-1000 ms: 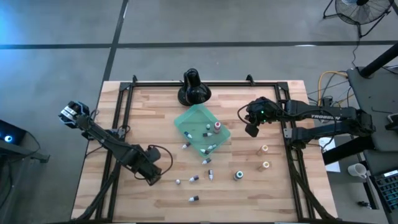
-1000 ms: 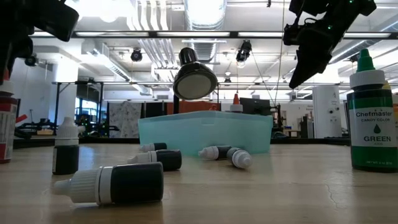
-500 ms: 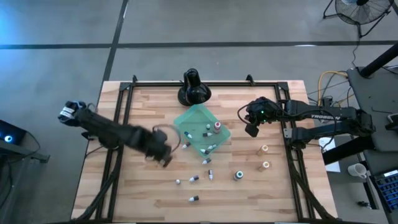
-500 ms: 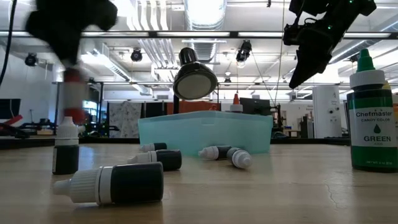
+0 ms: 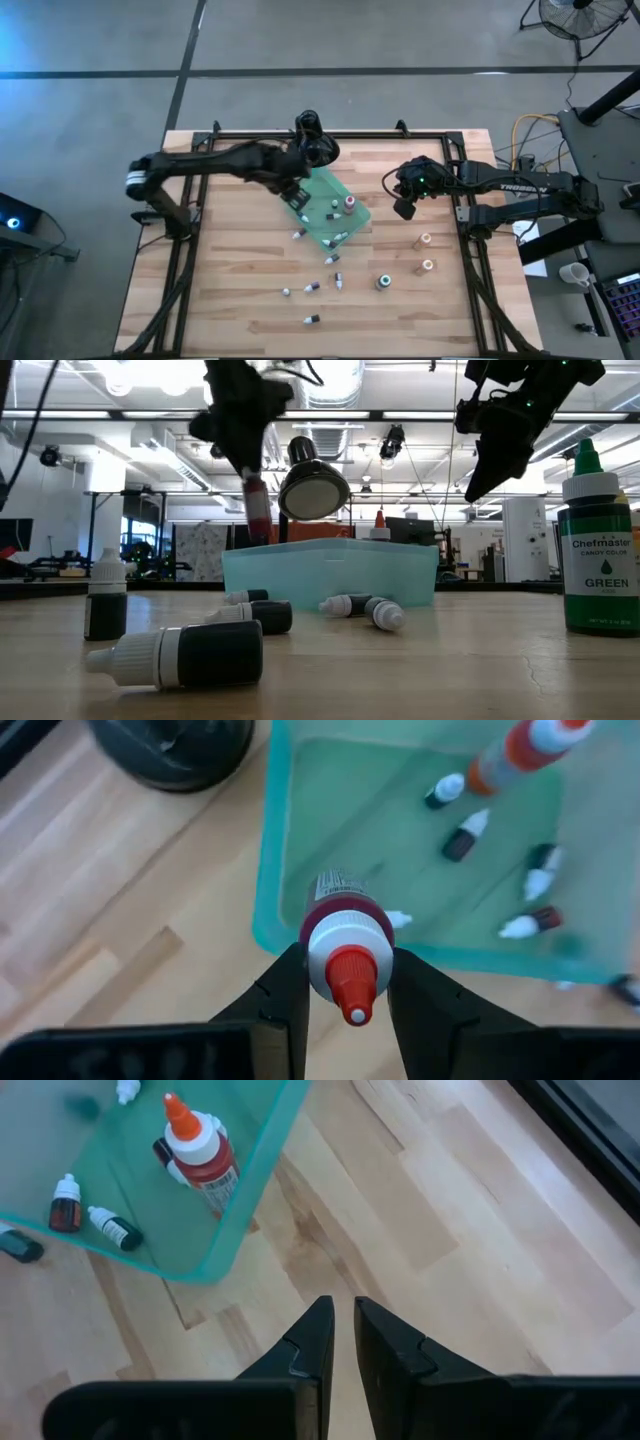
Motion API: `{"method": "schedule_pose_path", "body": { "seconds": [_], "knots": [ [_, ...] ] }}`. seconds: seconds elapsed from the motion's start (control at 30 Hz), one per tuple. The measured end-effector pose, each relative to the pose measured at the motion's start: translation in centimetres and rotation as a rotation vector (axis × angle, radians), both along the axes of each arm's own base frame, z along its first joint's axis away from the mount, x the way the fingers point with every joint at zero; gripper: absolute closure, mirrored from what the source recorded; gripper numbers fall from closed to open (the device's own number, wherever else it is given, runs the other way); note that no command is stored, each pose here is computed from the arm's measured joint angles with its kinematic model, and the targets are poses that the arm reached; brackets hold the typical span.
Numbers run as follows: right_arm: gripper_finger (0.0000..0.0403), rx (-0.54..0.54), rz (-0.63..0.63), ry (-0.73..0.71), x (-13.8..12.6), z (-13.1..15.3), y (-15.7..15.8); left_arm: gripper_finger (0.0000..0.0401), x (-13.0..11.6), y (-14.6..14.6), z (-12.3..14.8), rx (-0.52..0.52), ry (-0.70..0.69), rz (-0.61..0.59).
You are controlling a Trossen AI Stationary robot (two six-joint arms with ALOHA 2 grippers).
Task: Pick & Place food coloring
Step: Put the large red coloring bottle into the green bin
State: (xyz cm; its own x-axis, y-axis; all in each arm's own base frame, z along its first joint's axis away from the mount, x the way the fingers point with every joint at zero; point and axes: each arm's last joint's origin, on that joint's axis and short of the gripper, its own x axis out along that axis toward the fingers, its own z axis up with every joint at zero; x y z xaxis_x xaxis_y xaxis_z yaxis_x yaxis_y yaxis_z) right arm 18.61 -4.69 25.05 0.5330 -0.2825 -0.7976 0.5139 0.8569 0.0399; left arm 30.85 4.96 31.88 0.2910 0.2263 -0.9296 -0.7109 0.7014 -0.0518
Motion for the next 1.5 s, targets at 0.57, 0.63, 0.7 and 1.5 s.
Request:
{"method": "schedule_pose_path", "body": {
  "seconds": [0.57,0.63,0.7,1.5],
  "knots": [
    [0.0365,0.010,-0.014,-0.004,0.0,0.0,0.0,0.0316,2.8,1.2,-7.3,0.060,0.147,-0.104],
    [0.0365,0.009,-0.014,-0.005,0.0,0.0,0.0,0.0316,2.4,1.3,-7.8,0.048,0.168,-0.086],
    [0.0365,0.009,-0.014,-0.005,0.0,0.0,0.0,0.0316,2.3,1.3,-7.9,0.033,0.169,-0.081],
    [0.0364,0.005,-0.007,-0.002,0.0,0.0,0.0,0.0230,1.5,-0.3,-2.5,0.075,0.117,-0.107]
  ]
}}
